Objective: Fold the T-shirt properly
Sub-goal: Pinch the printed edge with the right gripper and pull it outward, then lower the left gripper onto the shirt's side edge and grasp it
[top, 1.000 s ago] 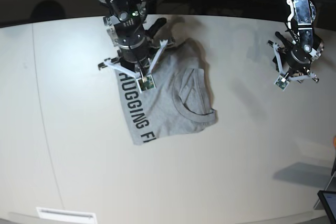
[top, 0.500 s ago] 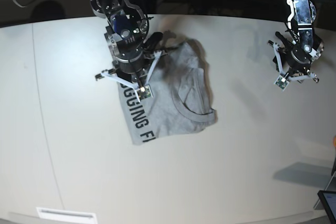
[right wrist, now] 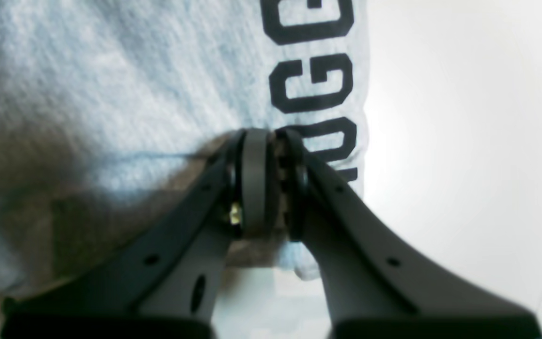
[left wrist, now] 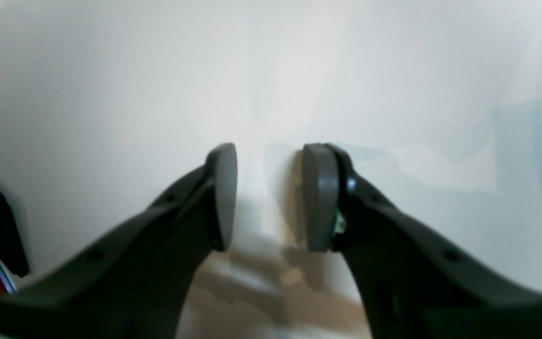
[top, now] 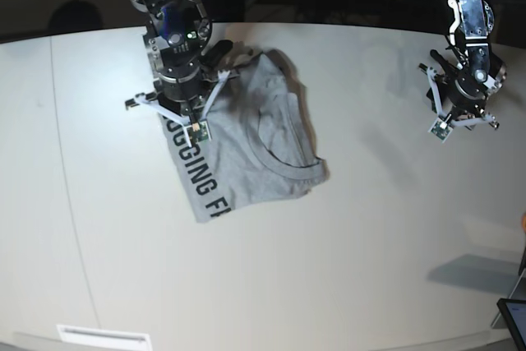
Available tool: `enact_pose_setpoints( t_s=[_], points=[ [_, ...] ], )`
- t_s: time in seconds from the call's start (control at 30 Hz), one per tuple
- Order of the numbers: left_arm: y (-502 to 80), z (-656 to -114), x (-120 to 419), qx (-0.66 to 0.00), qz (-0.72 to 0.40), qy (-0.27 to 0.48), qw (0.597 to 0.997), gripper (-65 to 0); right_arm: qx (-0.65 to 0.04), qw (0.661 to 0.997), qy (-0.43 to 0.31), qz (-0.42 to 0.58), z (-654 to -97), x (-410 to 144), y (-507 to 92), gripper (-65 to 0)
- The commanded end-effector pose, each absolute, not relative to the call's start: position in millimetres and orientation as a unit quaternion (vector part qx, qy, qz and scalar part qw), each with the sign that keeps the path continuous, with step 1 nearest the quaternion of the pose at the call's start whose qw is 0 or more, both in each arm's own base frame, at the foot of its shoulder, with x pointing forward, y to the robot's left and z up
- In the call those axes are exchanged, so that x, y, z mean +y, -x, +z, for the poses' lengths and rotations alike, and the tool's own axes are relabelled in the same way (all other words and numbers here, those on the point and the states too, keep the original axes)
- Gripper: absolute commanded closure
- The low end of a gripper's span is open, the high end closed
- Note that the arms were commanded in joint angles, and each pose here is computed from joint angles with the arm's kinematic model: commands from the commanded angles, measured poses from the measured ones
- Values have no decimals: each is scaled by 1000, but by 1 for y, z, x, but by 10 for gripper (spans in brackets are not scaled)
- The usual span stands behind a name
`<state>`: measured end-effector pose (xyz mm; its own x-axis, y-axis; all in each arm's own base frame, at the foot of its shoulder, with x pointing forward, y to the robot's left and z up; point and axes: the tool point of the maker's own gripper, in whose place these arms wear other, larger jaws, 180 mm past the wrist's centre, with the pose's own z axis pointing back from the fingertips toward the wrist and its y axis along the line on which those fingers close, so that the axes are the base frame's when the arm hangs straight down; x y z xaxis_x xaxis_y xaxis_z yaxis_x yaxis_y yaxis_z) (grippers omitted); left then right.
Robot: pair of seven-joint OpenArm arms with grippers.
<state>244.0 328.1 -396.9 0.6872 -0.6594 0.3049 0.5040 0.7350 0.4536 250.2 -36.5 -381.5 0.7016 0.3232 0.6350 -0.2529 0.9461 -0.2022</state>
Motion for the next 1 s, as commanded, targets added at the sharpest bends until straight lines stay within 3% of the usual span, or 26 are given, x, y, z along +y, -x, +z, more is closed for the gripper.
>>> enact_pose_setpoints(
  t_s=[0.0,0.2,0.43,0.5,0.7,0.97],
  points=[
    [-253,-389,315,-251,-334,-157,895,-233,-397,904,35,155,-355,-26,-264,-65],
    [-262,-347,280,-310,-367,-172,860,-233,-419,895,48,147,-318,-30,-296,-65],
    [-233,-334,266,-298,-415,-197,837,-232,-450,879,62,144,-295,-36,-323,-65],
    [-220,-343,255,-296,-419,-170,841,-232,-452,878,66,144,-293,-37,-329,-65],
    [-189,-352,190,-373,-408,-17,833,-230,-476,868,88,111,-286,-63,-353,-65],
    [-157,-367,133,-362,-448,76,814,-230,-456,876,104,117,-302,-68,-369,-65]
  ],
)
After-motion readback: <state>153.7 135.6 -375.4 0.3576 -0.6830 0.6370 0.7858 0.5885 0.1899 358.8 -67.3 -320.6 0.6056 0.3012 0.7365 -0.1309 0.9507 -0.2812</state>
